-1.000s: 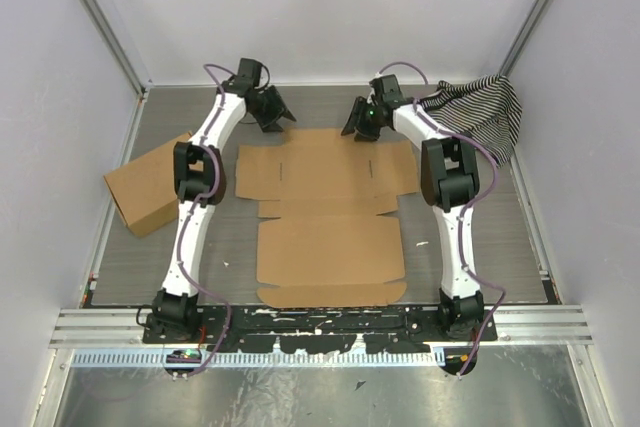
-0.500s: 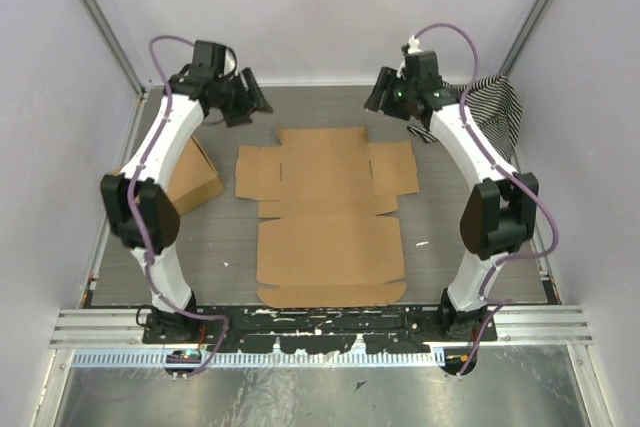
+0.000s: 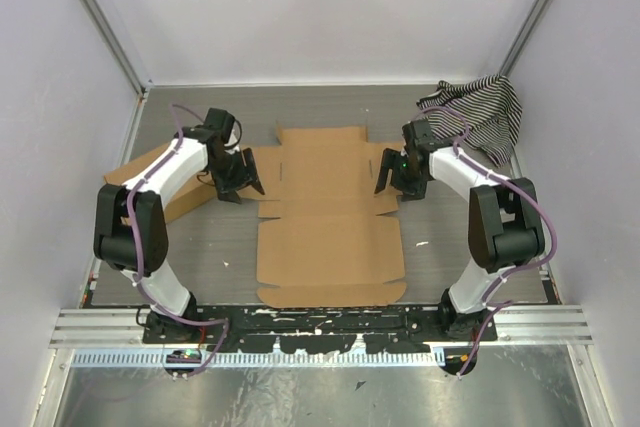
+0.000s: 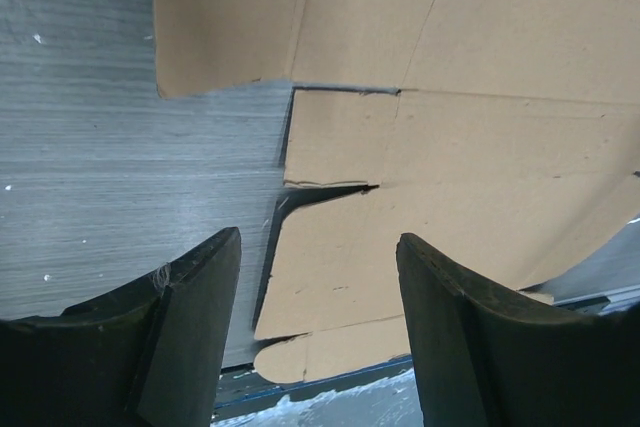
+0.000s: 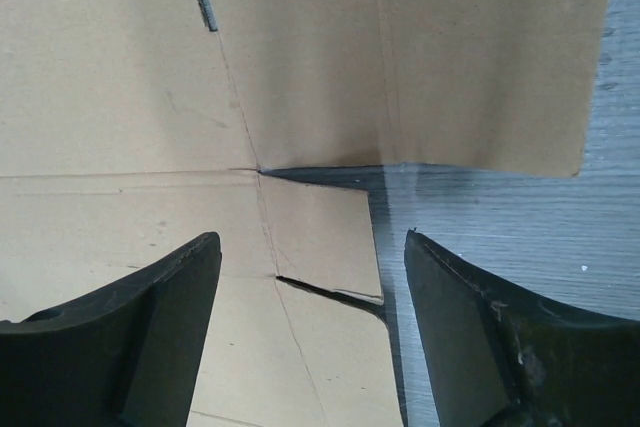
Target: Fold the paper box
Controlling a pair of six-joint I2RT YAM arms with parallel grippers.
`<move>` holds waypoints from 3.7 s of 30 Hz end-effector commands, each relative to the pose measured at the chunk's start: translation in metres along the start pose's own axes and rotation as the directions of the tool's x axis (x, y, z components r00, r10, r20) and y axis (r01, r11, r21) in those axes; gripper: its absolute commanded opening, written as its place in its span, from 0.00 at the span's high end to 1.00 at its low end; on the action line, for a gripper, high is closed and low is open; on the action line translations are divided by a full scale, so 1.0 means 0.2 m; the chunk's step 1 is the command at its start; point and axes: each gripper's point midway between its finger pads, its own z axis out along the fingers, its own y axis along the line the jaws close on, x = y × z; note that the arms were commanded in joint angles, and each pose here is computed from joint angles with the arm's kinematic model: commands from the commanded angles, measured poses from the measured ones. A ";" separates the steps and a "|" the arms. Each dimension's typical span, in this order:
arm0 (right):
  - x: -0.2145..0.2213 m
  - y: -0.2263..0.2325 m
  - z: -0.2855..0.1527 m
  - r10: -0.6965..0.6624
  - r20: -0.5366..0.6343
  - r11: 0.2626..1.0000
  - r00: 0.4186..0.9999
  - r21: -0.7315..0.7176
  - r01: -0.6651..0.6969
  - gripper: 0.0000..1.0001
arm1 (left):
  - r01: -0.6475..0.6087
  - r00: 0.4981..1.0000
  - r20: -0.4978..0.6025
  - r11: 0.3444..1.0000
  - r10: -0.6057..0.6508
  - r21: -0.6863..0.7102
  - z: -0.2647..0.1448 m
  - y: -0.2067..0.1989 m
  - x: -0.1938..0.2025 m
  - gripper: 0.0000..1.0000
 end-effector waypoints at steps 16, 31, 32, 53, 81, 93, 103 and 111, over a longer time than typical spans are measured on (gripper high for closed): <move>0.03 0.04 -0.02 -0.029 0.024 0.997 0.999 -0.075 0.031 0.23 | -0.046 0.995 -0.088 0.998 0.042 -0.035 0.18 0.05 0.19 0.30; 0.06 0.06 -0.01 -0.018 -0.001 0.994 1.000 -0.103 0.018 0.29 | -0.058 0.991 -0.120 0.998 0.055 -0.024 0.35 -0.03 0.16 0.33; 0.05 0.06 -0.01 -0.016 0.000 0.994 1.000 -0.105 0.016 0.30 | -0.058 0.991 -0.121 0.998 0.055 -0.020 0.35 -0.04 0.16 0.34; -0.09 0.24 -0.10 -0.046 0.045 0.981 0.998 -0.184 0.054 0.35 | -0.122 0.992 -0.032 0.990 0.125 0.077 0.17 -0.35 0.04 0.41; 0.09 0.41 0.21 -0.123 -0.105 0.986 0.987 -0.128 0.109 0.36 | -0.169 0.973 -0.153 0.985 0.170 0.022 0.55 -0.51 0.13 0.41; -0.38 0.51 -0.11 -0.149 0.176 0.985 0.973 -0.058 0.161 0.36 | -0.245 0.961 0.125 0.969 0.245 -0.023 0.10 -0.71 -0.32 0.39; -0.74 0.27 -0.15 -0.034 0.280 0.999 0.959 -0.031 0.045 0.36 | -0.097 0.965 0.230 0.987 0.124 -0.127 0.20 -0.57 -0.80 0.41; -0.85 0.26 -0.15 -0.040 0.317 0.997 0.948 -0.045 0.058 0.36 | -0.032 0.949 0.306 0.989 0.075 -0.143 0.32 -0.51 -0.96 0.43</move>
